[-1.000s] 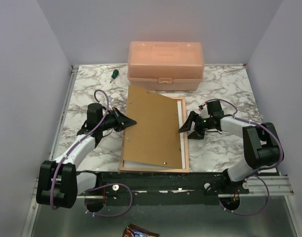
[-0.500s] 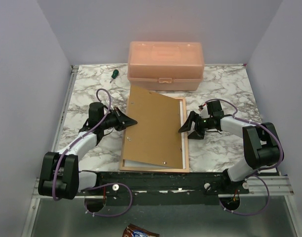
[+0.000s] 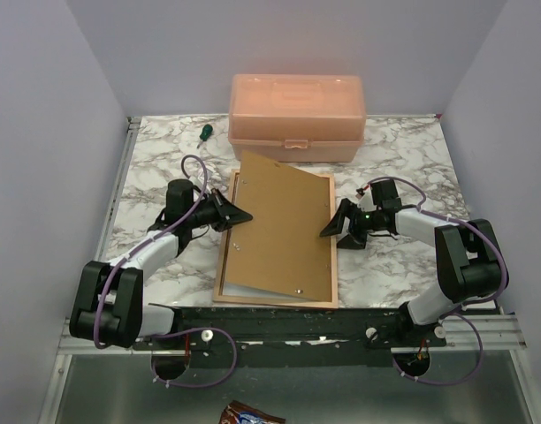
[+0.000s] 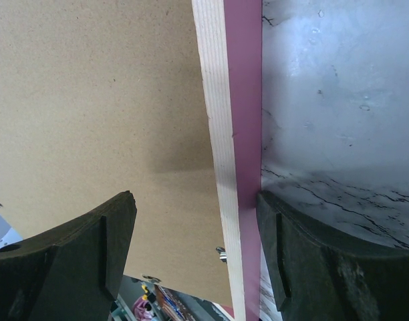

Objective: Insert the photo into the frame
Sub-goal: Place the photo frame item in the photo frame.

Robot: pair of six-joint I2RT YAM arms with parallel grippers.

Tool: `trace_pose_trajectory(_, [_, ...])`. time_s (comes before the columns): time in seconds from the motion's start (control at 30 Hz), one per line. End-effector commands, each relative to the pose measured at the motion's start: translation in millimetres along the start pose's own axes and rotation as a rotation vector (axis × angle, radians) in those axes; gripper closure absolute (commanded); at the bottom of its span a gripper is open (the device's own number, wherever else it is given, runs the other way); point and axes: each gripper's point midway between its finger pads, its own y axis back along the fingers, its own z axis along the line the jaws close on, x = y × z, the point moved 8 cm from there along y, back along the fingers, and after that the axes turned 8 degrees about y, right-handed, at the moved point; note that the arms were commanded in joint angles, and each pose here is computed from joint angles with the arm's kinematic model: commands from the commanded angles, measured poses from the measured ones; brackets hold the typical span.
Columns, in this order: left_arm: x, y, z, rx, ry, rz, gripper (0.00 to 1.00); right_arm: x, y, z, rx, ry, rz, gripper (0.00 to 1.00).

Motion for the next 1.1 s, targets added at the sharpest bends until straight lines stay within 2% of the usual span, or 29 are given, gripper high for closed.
trace_pose_trajectory(0.0, [-0.4, -8.1, -1.8, 0.003, -0.050, 0.020, 1.00, 5.6, -2.4, -2.3, -0.016, -0.008, 0.022, 0.21])
trace_pose_trajectory(0.1, [-0.7, -8.9, 3.0, -0.042, -0.056, 0.024, 0.93, 5.5, -2.4, -2.5, -0.014, -0.006, 0.022, 0.21])
trace_pose_trajectory(0.33, [-3.6, -6.6, 10.2, -0.156, -0.088, 0.014, 0.67, 4.5, -1.9, -2.2, -0.009, -0.002, 0.022, 0.21])
trace_pose_trajectory(0.37, [-4.1, -4.2, 12.4, -0.206, -0.100, 0.011, 0.54, 4.2, -2.2, -2.5, -0.007, -0.004, 0.022, 0.21])
trace_pose_trajectory(0.47, [-4.2, -3.7, 12.4, -0.238, -0.112, 0.009, 0.46, 4.1, -2.0, -2.7, -0.006, -0.002, 0.022, 0.22])
trace_pose_trajectory(0.67, [-4.1, -4.2, 12.6, -0.347, -0.159, -0.003, 0.33, 4.5, -2.1, -3.1, -0.001, -0.002, 0.024, 0.22])
trace_pose_trajectory(1.07, [-0.6, -11.4, 17.2, -0.570, -0.224, 0.000, 0.22, 6.5, -2.8, -5.3, 0.006, -0.002, 0.025, 0.21])
